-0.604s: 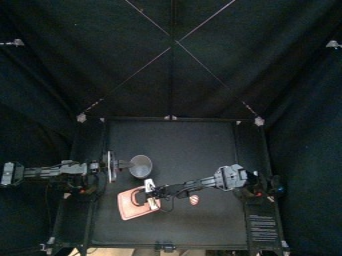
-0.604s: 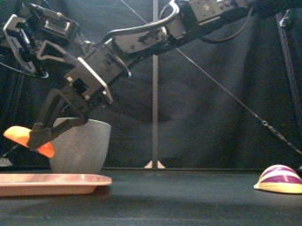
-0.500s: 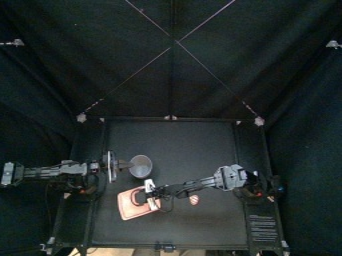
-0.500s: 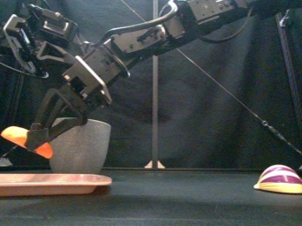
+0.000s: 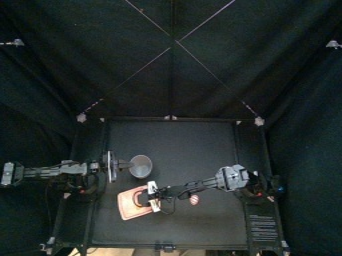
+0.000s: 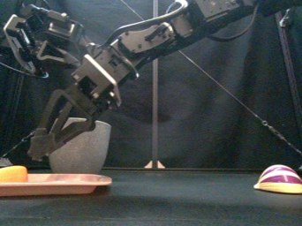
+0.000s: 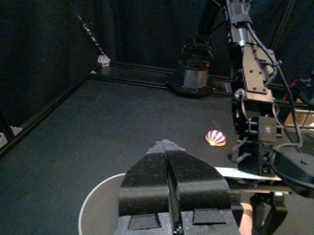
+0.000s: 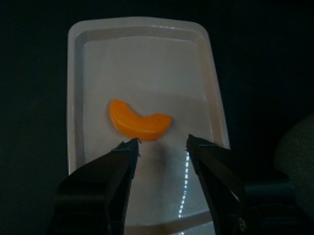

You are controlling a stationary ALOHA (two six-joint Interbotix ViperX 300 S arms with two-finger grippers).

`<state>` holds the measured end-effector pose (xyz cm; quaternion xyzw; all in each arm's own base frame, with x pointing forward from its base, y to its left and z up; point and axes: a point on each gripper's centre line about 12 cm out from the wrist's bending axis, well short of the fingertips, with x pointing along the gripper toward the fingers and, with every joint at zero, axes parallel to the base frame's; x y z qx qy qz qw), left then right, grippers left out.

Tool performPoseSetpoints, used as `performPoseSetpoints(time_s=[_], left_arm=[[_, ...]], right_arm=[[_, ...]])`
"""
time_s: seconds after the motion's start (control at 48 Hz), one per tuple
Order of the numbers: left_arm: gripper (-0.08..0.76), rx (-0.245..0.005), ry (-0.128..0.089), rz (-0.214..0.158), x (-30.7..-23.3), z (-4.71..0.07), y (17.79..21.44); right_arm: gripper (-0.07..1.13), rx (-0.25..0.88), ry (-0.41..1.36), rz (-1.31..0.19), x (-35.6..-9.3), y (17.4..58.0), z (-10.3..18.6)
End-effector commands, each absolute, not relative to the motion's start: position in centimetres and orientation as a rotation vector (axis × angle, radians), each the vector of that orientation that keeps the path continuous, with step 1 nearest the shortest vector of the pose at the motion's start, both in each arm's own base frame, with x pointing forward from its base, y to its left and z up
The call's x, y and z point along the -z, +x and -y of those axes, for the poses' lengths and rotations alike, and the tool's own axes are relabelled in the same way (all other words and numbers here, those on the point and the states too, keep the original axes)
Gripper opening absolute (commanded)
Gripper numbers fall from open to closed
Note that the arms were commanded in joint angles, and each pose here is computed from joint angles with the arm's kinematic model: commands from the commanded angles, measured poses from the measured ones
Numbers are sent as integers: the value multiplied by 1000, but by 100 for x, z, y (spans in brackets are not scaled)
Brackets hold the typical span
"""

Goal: Pick the tangerine then place it on the pink plate
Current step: Drop tangerine on the pink plate and return to neutral

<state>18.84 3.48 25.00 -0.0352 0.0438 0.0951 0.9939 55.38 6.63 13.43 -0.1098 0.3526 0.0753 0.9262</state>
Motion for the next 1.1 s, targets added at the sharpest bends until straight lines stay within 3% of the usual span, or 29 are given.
performPoseSetpoints(time_s=[0.021, 0.271, 0.458, 0.771, 1.104], left_arm=[[41, -194, -70, -68, -2562, -358, 1898], [41, -195, -69, -69, -2560, -360, 1897], [41, -197, -71, -69, -2560, -363, 1897], [41, -197, -71, -72, -2557, -363, 1896], [41, -197, -72, -81, -2524, -362, 1889]], right_arm=[[842, -144, -208, -586, -1969, 5427, -632], [842, -140, -164, -401, -2345, 5024, -559], [842, -89, -90, -256, -2517, 4667, -339], [842, 24, 12, -122, -2610, 4059, 19], [842, 138, 62, -113, -2610, 3405, 341]])
